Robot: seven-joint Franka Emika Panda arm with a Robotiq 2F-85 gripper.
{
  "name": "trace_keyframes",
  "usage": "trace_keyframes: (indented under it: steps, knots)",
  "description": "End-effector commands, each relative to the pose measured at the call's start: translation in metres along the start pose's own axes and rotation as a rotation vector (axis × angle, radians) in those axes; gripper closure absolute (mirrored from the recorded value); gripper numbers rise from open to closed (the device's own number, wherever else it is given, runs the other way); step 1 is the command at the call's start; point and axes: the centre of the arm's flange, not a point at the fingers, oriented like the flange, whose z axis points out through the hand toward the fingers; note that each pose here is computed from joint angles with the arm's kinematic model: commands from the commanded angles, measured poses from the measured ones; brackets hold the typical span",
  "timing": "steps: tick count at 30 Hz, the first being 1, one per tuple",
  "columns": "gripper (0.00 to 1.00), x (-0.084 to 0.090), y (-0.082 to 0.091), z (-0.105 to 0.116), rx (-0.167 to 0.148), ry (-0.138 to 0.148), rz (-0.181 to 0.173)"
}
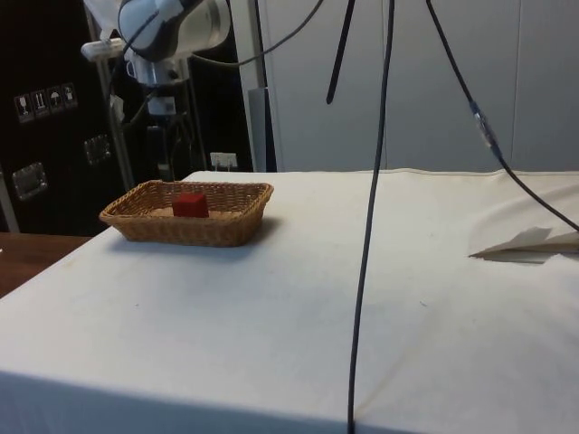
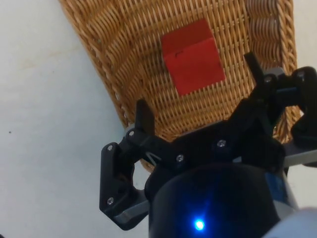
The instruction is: Pick up the cube and place it into the basket.
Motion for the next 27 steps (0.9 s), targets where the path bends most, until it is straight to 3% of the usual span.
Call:
trace_keyframes:
  steps: [1,19,27]
  knots:
    - [0.0,-0.002,0.0,-0.004,-0.001,-0.003,-0.002]
    - [0.0,-0.019,-0.005,-0.029,0.031,-0.018,0.01]
    - [0.0,-0.033,-0.016,-0.042,0.042,-0.024,0.013]
